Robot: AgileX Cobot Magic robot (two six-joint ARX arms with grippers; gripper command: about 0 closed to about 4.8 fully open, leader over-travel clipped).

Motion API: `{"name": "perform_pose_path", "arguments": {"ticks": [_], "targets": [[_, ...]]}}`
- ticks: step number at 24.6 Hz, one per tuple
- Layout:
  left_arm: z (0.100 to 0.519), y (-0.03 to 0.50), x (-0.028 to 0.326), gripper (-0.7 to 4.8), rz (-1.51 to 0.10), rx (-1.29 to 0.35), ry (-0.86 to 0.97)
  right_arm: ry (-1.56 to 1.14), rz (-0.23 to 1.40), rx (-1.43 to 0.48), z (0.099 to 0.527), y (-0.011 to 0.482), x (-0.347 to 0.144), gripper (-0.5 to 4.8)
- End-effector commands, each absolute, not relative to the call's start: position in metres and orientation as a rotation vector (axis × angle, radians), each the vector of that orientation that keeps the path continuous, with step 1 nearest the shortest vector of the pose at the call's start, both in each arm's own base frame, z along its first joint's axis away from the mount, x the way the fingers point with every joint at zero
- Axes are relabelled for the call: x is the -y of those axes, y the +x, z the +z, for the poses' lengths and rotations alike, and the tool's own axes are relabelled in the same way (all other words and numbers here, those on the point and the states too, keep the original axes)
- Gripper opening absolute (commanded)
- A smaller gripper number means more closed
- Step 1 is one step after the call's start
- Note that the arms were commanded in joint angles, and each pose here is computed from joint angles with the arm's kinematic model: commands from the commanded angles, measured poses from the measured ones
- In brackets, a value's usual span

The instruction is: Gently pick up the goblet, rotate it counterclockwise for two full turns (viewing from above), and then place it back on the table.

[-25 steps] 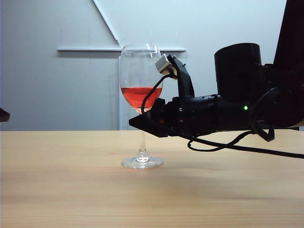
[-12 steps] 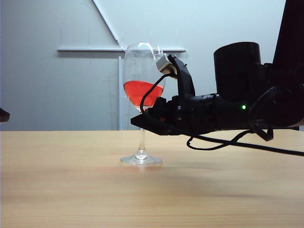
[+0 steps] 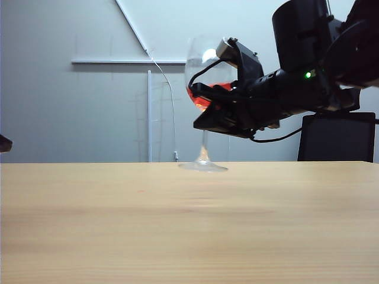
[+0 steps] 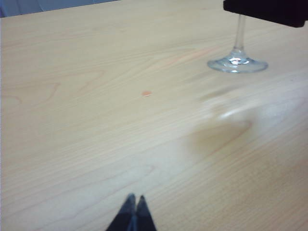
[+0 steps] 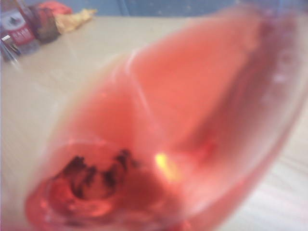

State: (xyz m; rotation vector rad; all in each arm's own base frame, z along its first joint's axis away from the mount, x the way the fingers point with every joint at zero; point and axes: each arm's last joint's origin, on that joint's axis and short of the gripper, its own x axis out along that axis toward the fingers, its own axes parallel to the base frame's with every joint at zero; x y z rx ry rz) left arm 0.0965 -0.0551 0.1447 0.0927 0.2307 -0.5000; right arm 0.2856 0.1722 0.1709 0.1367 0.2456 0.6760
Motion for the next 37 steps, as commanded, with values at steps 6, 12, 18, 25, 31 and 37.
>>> {"name": "perform_pose_path", "arguments": {"ticks": [6,12,18,25,31,37], "targets": [[0.149,0.096,0.055,-0.05,-0.503,-0.196,0.083,0.321,0.752,-0.254,0.186,0.285,-0.177,-0.09],[0.15,0.095,0.054,-0.05,-0.503,-0.181,0.078,0.421,0.818,-0.207,0.196,0.284,-0.178,-0.09],[0.15,0.095,0.054,-0.05,-0.503,-0.178,0.078,0.289,0.838,-0.168,0.201,0.286,-0.184,-0.09],[0.151,0.095,0.054,-0.05,-0.503,-0.17,0.076,0.038,0.815,-0.13,0.219,0.289,-0.202,-0.09],[0.153,0.094,0.054,-0.05,-0.503,-0.145,0.069,-0.186,0.794,-0.105,0.229,0.289,-0.217,-0.09],[0.154,0.094,0.053,-0.05,-0.503,-0.141,0.067,-0.245,0.801,-0.089,0.227,0.283,-0.224,-0.09]]}}
